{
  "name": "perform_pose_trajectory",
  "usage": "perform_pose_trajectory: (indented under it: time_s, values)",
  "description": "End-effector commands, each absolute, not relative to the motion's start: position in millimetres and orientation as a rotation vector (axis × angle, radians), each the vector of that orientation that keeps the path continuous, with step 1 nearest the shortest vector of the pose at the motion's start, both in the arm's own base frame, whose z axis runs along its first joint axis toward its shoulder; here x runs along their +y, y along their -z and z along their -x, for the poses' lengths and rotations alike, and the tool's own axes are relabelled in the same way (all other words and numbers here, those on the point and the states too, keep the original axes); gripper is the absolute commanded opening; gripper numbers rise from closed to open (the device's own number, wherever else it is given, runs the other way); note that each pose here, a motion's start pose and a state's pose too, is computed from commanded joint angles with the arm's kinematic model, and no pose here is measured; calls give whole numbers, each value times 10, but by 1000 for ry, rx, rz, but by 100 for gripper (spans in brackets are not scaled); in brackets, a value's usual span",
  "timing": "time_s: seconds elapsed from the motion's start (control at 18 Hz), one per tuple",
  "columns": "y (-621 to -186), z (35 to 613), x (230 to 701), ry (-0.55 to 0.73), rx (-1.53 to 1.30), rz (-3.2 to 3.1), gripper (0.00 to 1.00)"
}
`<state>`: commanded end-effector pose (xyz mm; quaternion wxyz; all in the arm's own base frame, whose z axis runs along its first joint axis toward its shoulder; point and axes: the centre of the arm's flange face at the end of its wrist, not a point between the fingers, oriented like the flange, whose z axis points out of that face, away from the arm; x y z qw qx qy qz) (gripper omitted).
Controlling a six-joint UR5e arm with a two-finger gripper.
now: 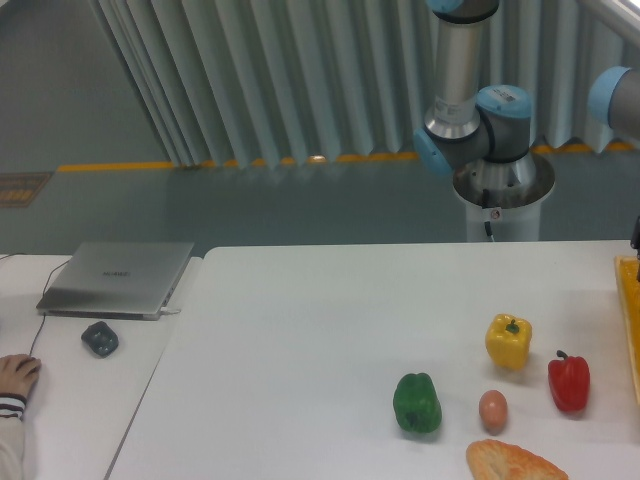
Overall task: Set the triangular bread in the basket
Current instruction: 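Lower the gripper from beside the yellow basket toward the table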
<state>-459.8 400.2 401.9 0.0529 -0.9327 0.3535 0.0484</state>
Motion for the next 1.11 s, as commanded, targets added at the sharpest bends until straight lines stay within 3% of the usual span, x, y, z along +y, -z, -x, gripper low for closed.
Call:
perform_pose_trajectory:
  time_s: [0.44, 0.61, 1.11]
  values:
    - [-4051, 4534, 4113, -174, 1091, 2823, 100]
    - [-4007, 4509, 4123, -160, 950, 2866, 100]
    - [-3924, 4409, 4288, -152, 891, 2879, 100]
